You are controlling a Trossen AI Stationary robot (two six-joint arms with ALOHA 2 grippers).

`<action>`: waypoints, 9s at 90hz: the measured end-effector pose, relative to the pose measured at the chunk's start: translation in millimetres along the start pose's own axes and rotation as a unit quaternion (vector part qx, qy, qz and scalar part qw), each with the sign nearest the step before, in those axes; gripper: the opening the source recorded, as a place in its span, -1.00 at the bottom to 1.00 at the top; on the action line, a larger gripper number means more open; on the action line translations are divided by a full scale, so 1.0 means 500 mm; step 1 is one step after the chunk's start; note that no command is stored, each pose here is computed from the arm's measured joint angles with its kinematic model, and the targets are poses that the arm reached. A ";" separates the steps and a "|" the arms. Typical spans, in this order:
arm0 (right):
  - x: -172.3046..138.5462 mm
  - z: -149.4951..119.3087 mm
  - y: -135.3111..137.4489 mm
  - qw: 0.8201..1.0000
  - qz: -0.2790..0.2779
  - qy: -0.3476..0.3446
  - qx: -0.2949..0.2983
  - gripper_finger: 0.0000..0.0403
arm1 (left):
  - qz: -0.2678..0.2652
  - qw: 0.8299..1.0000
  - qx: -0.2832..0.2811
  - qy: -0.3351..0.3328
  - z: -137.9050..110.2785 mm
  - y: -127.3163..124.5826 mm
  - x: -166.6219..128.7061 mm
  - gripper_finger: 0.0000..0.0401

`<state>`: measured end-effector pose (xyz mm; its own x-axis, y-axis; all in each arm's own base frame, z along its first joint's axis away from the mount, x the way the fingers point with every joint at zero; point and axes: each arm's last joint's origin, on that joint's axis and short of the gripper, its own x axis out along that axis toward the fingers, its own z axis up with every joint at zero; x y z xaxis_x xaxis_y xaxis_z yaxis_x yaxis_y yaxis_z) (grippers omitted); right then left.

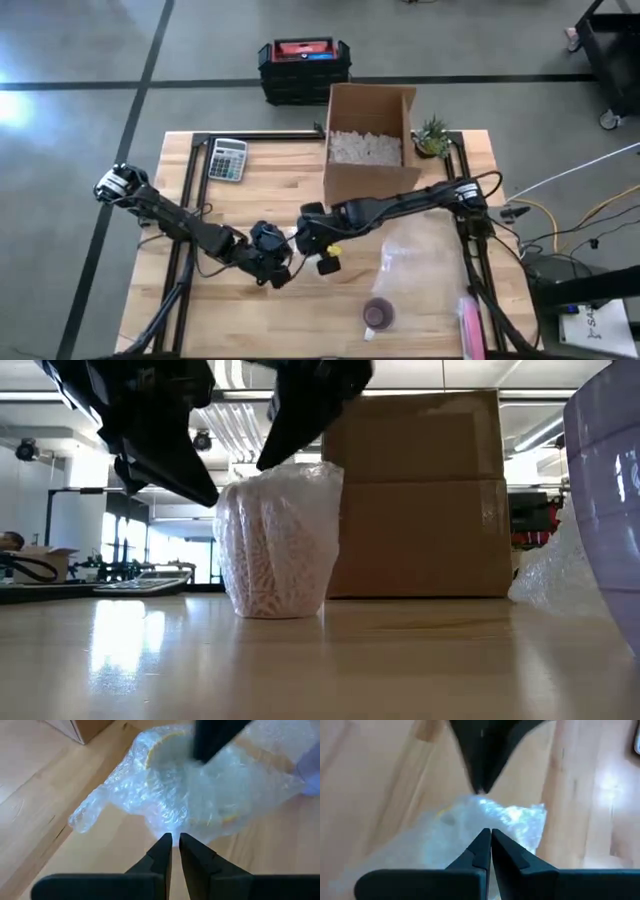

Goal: Wrap mug
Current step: Wrap the orange patterned mug with the left transparent bubble wrap

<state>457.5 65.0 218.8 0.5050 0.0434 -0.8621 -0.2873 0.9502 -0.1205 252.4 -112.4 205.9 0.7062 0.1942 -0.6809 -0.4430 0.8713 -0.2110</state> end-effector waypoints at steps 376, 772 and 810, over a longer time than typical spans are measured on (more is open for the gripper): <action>0.017 -0.010 -0.002 0.998 0.023 0.044 -0.034 -1.00 | -0.050 0.996 0.033 -0.059 0.010 0.001 0.019 -0.89; 0.081 -0.044 0.005 0.999 0.020 0.017 0.020 -1.00 | -0.037 0.995 0.063 -0.072 0.003 0.028 0.030 -1.00; -0.095 0.032 -0.024 1.000 0.006 -0.003 -0.002 -1.00 | -0.037 0.995 0.064 -0.074 0.003 0.028 0.030 -1.00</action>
<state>449.8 56.3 269.0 0.5070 0.0560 -0.8601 -0.2964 0.9484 -0.1130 257.8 -96.4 193.7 0.8125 0.1826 -0.5537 -0.3193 0.9339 -0.1605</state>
